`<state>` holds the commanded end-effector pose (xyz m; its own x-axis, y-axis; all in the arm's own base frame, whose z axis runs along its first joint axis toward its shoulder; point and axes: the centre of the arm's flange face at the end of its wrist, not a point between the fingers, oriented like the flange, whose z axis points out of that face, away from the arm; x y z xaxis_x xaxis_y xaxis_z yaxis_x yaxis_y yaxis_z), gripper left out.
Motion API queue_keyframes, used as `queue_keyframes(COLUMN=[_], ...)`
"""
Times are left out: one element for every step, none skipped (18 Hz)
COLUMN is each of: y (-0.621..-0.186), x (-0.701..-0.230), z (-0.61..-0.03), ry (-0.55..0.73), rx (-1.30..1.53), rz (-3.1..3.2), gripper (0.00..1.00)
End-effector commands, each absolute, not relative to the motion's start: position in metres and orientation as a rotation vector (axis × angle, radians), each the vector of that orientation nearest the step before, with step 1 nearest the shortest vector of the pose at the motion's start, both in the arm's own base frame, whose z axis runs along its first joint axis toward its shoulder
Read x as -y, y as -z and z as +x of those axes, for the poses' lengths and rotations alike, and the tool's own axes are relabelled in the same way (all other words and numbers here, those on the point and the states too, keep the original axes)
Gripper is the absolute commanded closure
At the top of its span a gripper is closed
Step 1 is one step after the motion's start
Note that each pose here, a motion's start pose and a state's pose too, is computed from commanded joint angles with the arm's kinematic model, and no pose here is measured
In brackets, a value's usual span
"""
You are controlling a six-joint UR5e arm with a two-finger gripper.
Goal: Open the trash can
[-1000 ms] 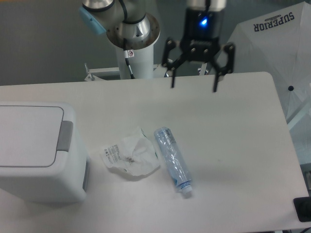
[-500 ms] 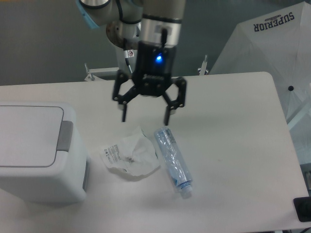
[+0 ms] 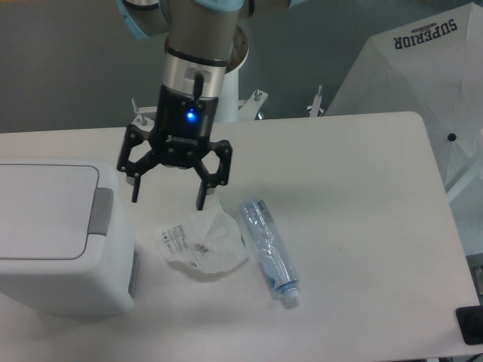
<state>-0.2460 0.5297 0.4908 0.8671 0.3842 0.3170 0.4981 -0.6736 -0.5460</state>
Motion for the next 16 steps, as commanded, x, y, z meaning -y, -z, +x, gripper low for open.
queue_keyframes(y=[-0.489, -0.488, -0.487, -0.485, -0.482, -0.482, -0.479, -0.477, -0.474, -0.472, -0.473, -0.472, -0.472, -0.472, -0.470, -0.470], x=[-0.531, -0.533, -0.534, -0.535, -0.536, -0.537, -0.538, -0.541, -0.543, -0.544, -0.544, -0.544, -0.545, -0.546, -0.548, -0.548], z=[-0.243, -0.241, -0.242, -0.241, -0.242, -0.242, -0.242, -0.239, -0.238, -0.238, -0.238, -0.239, -0.238, -0.237, -0.237, -0.237], ry=[0.236, 0.237, 0.239, 0.240, 0.243, 0.245, 0.245, 0.251, 0.253, 0.255, 0.254, 0.255, 0.255, 0.255, 0.258, 0.257], rx=[0.630, 0.622, 0.621, 0.620, 0.622, 0.621, 0.622, 0.613, 0.612, 0.611, 0.611, 0.611, 0.608, 0.602, 0.602, 0.600], rz=[-2.394, -2.397, -2.400, -2.402, -2.405, -2.407, -2.410, -2.417, -2.422, -2.423, -2.422, -2.423, -2.424, -2.426, -2.429, -2.429], gripper=[0.00, 0.00, 0.00, 0.00, 0.00, 0.00, 0.00, 0.00, 0.00, 0.00, 0.00, 0.00, 0.00, 0.00, 0.00, 0.00])
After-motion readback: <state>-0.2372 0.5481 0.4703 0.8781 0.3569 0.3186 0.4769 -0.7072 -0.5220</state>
